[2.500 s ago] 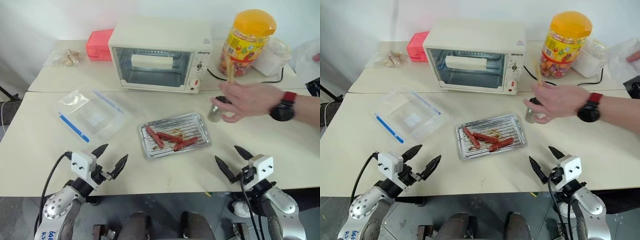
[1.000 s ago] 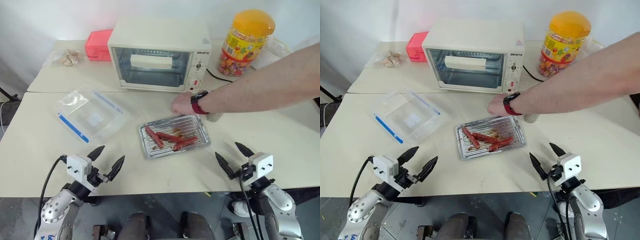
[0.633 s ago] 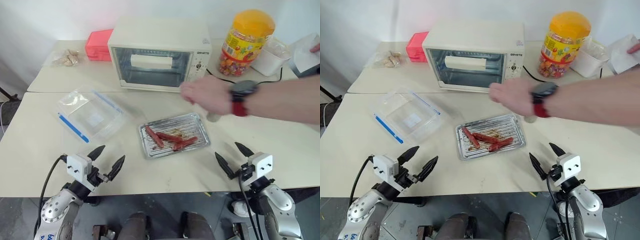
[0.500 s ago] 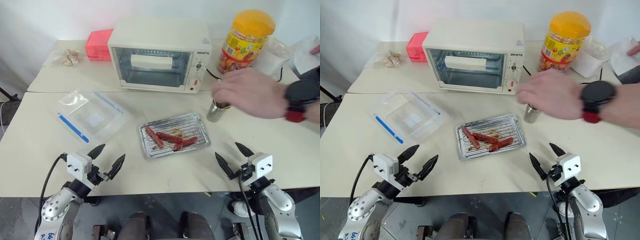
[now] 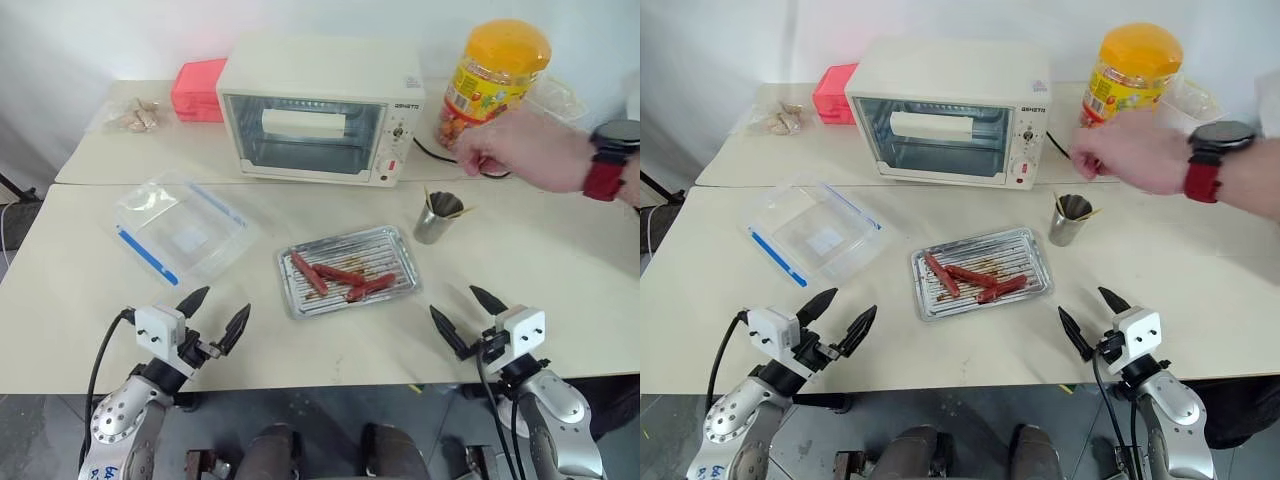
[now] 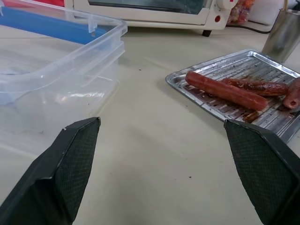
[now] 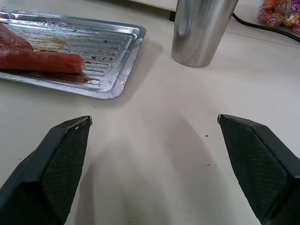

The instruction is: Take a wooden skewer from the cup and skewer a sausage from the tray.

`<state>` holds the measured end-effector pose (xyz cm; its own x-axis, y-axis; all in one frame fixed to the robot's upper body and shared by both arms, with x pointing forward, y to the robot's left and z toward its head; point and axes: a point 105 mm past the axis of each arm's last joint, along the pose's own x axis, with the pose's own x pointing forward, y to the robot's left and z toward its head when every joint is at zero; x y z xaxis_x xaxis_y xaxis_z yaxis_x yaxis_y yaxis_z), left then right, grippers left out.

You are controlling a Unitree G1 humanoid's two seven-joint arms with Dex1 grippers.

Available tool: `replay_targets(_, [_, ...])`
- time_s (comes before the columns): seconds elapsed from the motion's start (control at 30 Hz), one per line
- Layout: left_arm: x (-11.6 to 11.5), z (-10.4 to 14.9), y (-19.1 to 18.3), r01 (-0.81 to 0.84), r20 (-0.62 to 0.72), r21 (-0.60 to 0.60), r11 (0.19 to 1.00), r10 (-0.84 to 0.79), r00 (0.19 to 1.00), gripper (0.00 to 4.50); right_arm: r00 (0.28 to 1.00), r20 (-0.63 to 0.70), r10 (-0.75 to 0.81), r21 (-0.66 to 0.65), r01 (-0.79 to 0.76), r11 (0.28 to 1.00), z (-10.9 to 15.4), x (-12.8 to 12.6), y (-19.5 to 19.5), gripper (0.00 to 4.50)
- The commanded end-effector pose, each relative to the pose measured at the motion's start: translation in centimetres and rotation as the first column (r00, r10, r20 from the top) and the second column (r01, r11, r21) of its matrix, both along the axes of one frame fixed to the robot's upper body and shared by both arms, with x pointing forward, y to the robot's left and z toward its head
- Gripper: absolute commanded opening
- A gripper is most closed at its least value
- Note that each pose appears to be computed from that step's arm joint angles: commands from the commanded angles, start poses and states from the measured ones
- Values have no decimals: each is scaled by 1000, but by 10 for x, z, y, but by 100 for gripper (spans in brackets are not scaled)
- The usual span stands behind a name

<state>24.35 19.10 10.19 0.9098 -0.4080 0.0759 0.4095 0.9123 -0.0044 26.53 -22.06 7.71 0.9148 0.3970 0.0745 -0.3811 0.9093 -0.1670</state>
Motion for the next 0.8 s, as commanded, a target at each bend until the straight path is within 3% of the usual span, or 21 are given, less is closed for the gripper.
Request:
replay_targets(0.03, [-2, 6, -2, 1, 32, 11, 1000, -1, 1000, 447, 1000, -8, 2, -12, -2, 1000, -1, -3, -2, 450])
replay_targets(0.6, [-2, 4, -5, 43, 22, 39, 998, -44, 999, 447, 1000, -4, 7, -16, -7, 1000, 0, -5, -2, 450])
replay_targets(0.8, [-3, 2, -5, 59, 15, 59, 997, -60, 998, 447, 999, 18, 47, -34, -47, 998, 12, -4, -8, 450])
